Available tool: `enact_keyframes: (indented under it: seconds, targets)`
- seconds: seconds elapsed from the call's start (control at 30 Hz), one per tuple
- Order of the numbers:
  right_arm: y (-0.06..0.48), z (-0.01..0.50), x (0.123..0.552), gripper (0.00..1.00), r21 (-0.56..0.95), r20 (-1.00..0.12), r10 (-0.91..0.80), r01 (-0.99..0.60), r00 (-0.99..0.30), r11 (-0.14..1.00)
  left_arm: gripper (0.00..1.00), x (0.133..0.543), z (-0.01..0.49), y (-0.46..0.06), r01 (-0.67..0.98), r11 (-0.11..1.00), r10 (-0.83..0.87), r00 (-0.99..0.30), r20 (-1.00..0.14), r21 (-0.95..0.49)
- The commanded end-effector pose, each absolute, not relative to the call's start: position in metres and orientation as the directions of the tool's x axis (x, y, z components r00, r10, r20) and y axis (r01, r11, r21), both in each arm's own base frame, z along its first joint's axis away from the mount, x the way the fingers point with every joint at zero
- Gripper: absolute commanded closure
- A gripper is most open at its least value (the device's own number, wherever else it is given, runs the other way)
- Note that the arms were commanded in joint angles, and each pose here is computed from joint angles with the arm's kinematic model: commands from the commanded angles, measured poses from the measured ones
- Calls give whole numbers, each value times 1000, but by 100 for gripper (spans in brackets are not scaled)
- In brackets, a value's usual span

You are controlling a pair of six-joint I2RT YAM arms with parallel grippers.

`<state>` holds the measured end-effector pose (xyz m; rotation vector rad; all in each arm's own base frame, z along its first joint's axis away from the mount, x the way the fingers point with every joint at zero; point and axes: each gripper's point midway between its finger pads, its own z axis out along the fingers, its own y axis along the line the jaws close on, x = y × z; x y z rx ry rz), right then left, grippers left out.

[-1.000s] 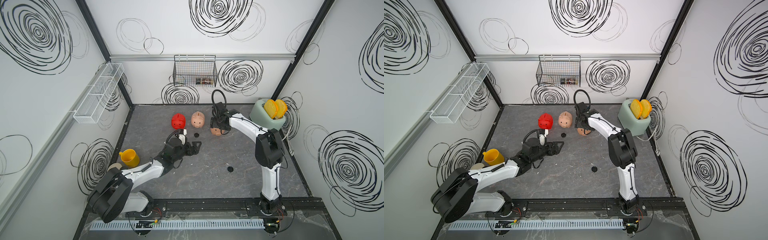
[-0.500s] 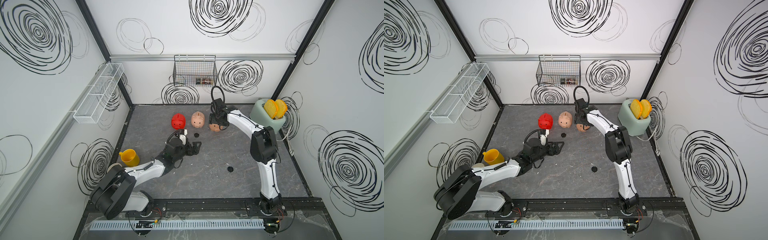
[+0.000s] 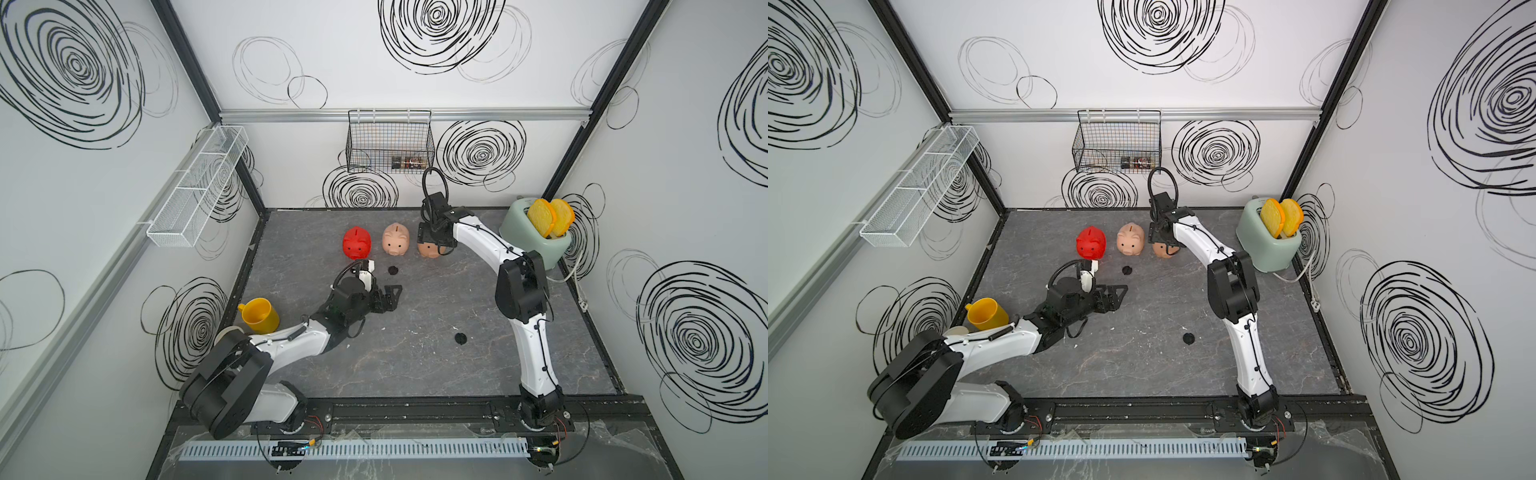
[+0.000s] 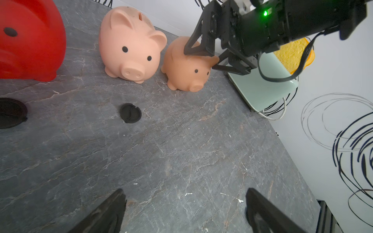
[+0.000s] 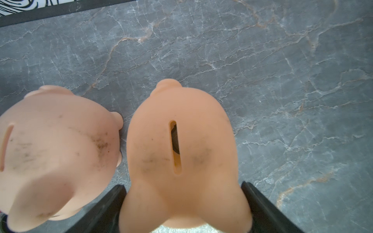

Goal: Open piggy banks
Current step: Move the piggy bank to the center of the board.

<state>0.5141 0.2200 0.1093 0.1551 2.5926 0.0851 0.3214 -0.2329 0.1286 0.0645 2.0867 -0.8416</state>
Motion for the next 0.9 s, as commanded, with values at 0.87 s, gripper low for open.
enact_keyframes:
  seconds: [0.87]
  targets:
    - [220,192,459,2,256,-618,112,-65,-778,965,4,292,156,-232,373,773,-248,-566,-786,-513]
